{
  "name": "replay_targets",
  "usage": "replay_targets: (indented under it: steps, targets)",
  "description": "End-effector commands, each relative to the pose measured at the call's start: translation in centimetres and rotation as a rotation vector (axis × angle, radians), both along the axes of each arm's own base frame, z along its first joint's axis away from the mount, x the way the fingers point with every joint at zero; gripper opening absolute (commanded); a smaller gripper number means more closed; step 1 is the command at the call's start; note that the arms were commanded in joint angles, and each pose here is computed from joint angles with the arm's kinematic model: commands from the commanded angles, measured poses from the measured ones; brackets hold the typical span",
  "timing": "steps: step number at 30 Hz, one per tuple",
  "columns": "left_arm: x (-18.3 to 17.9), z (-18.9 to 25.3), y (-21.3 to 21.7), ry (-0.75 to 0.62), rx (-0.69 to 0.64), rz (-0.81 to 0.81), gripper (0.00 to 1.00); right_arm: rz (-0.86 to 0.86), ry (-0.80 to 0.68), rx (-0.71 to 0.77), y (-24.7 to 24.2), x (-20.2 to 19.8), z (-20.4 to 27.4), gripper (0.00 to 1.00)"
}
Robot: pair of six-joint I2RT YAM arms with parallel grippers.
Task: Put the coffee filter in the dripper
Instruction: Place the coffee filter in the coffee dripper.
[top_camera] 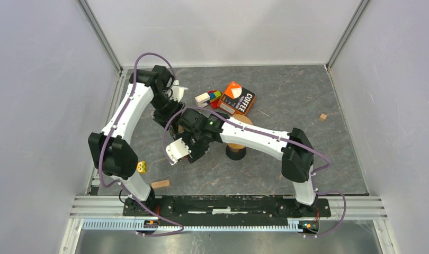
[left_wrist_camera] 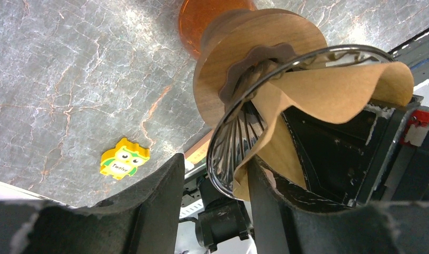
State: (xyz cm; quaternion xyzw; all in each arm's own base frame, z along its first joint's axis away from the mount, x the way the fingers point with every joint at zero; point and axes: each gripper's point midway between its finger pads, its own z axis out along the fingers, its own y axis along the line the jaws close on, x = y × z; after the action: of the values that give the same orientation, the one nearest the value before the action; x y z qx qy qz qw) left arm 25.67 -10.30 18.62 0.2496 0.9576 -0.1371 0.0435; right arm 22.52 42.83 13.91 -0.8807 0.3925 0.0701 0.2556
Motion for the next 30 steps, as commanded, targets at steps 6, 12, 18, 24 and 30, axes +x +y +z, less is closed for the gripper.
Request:
replay_targets:
  steps: [6,12,18,24,30]
  targets:
    - [0.7,-0.6,-0.7,-0.029,-0.025,-0.040,0.55,0.038,-0.003,0.033,0.1,-0.6,0.8,0.75]
    - [0.6,-1.2,-0.5,-0.023,-0.012,-0.045,0.55,0.033,-0.012,0.040,0.3,-0.3,1.0,0.76]
    - [0.9,-0.4,-0.6,-0.045,-0.019,-0.049,0.55,0.021,0.034,0.113,1.4,-0.5,3.5,0.77]
    - [1.1,0.2,-0.6,-0.056,-0.018,-0.050,0.54,0.008,0.059,0.173,1.6,-0.6,5.5,0.78]
    - [1.0,0.2,-0.6,-0.052,-0.016,-0.049,0.54,-0.006,0.067,0.202,1.6,-0.6,6.4,0.78]
